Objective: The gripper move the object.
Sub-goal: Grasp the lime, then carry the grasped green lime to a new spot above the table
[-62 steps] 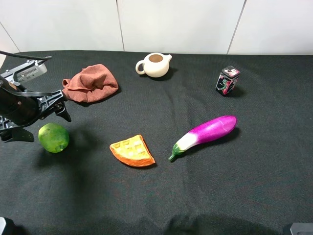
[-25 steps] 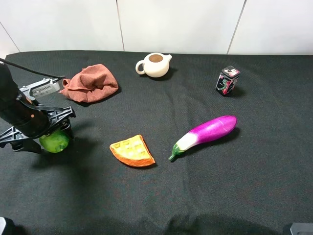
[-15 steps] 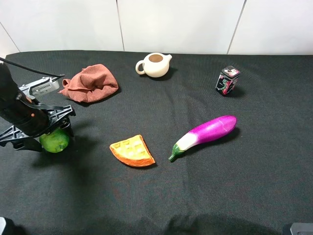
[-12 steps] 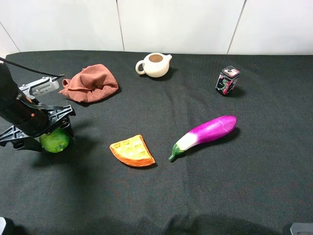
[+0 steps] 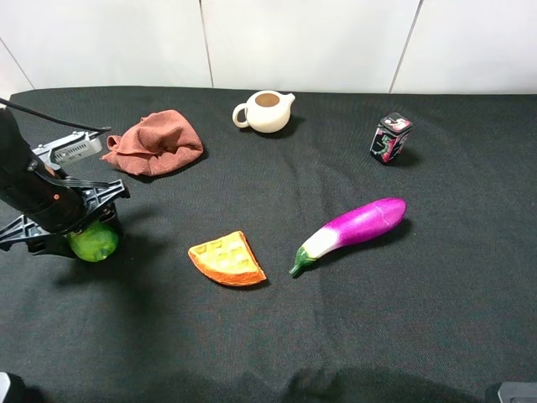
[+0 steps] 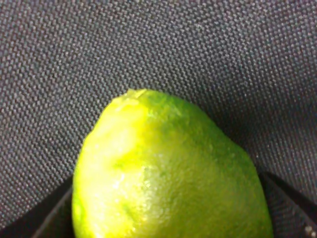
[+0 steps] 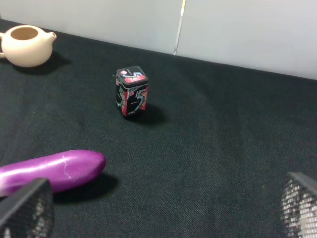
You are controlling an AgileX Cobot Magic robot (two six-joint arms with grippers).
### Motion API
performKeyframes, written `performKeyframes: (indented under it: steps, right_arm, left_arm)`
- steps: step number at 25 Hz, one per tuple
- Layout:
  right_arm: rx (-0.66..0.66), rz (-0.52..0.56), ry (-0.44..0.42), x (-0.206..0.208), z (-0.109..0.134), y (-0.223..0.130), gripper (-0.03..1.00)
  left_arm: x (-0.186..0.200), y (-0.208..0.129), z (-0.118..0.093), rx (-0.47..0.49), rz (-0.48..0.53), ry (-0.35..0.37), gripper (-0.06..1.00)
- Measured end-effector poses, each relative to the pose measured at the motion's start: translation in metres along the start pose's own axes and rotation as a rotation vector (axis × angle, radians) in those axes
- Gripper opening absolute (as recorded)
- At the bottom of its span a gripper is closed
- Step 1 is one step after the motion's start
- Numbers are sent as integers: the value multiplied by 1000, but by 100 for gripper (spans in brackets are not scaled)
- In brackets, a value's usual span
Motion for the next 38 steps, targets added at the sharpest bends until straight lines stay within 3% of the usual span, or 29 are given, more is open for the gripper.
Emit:
performKeyframes:
  steps: [7,18,27,38]
  right_arm:
    - [0,0,0,0,0,0,69]
    - [0,0,0,0,0,0,69]
    - [0,0,0,0,0,0,69]
    - [0,0,0,0,0,0,69]
  left_arm:
    - [0,3,-2,-14,-16,-9,73]
    - [0,3,-1,-167,-17,-7,73]
    - [0,0,0,-208,1,2,73]
    - [10,18,-14,-329,0,12,73]
Point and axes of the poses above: a point on each arm's last joint axis where the gripper is mounted, x pointing back along that axis away from the gripper, z along the wrist's bending axis when the last joint is at zero, y = z × x, the point moved 8 cm from there along -x, pointing out along that axis toward the gripper, and after that the axes turned 2 degrees about -x, right-handed, at the moved point
